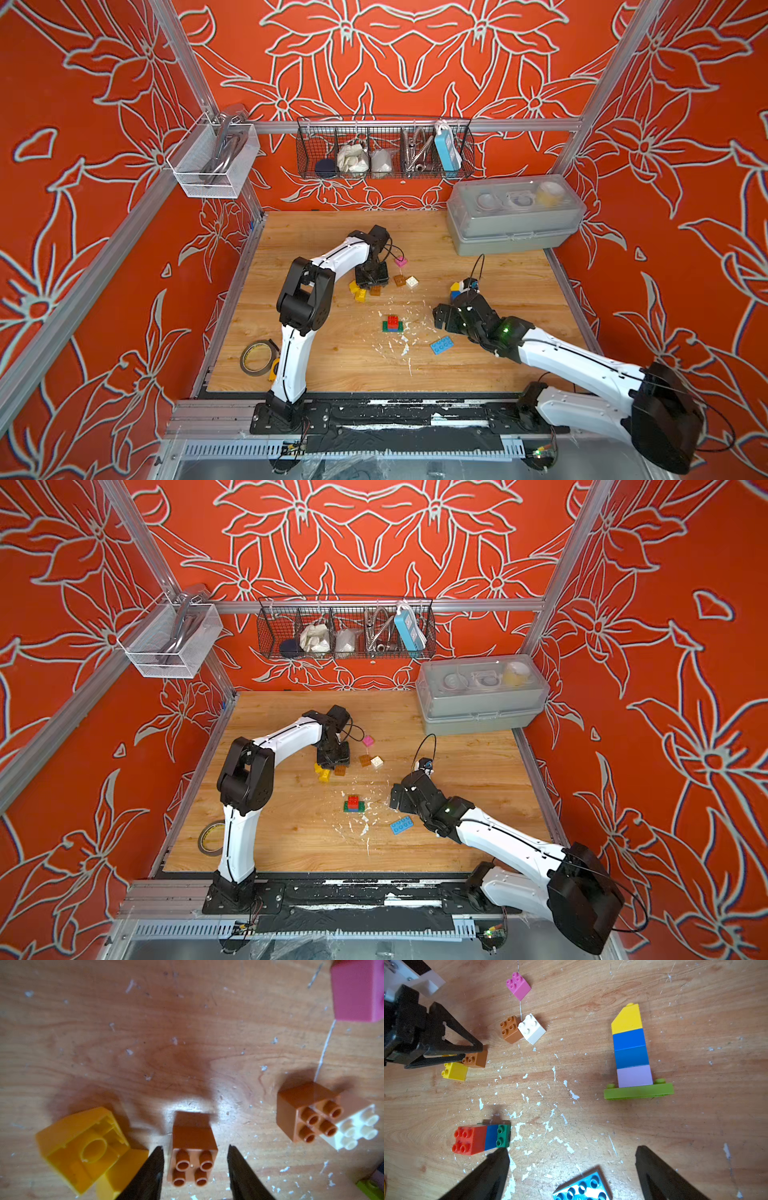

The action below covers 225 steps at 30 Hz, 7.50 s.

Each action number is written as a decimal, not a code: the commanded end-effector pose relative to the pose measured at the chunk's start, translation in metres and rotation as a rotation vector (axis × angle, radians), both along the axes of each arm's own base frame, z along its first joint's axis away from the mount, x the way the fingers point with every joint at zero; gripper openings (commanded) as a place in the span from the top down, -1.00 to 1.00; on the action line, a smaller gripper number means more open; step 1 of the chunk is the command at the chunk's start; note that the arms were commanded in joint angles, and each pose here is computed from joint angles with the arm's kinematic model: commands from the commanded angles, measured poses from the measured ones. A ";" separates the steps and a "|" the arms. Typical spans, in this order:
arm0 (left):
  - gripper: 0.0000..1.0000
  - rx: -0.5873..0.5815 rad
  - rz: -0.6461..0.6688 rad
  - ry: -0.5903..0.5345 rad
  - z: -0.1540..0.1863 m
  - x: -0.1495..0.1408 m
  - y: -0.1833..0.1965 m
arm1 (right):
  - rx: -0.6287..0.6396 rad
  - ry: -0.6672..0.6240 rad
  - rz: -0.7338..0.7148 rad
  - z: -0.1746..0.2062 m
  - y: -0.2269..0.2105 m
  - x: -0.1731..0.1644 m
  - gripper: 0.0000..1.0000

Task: Assemble the number 1 with lego
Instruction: Pick up the lego brick from the center of the board, then assemble the lego brick with the lego brick.

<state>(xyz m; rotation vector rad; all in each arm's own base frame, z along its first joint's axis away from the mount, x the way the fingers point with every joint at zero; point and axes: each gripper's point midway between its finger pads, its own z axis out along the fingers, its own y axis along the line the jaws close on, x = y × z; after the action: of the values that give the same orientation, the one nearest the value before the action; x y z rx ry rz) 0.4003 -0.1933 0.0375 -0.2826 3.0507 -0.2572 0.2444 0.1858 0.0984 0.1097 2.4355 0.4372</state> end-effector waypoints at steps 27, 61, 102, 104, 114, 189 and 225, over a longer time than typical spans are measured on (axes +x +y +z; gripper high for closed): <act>0.23 0.119 -0.045 0.118 -0.017 -0.017 -0.006 | -0.033 0.008 0.002 -0.003 -0.001 0.004 -1.00; 0.15 0.116 -0.039 0.004 -0.001 -0.010 -0.007 | -0.038 0.020 0.004 -0.005 0.000 0.003 -1.00; 0.46 0.131 -0.066 -0.037 0.013 -0.008 -0.010 | -0.048 0.013 -0.026 -0.004 -0.006 0.004 -1.00; 0.49 0.136 -0.067 -0.021 0.020 -0.012 -0.009 | -0.046 0.005 -0.035 -0.003 -0.009 0.004 -0.99; 0.54 0.173 -0.094 -0.003 0.084 -0.070 -0.012 | -0.033 -0.005 -0.041 -0.002 -0.011 0.003 -1.00; 0.80 0.124 -0.189 -0.014 0.044 -0.137 -0.056 | -0.003 -0.018 -0.031 0.000 -0.010 0.000 -1.00; 1.00 0.133 -0.221 0.082 0.007 -0.145 -0.066 | 0.001 -0.024 -0.030 0.001 -0.011 -0.001 -0.99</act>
<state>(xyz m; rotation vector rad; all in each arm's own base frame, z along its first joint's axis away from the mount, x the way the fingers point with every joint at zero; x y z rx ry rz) 0.2672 -0.2582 0.0756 0.0131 3.0755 -0.1046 0.2424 0.1777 0.0983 0.1353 2.4143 0.4339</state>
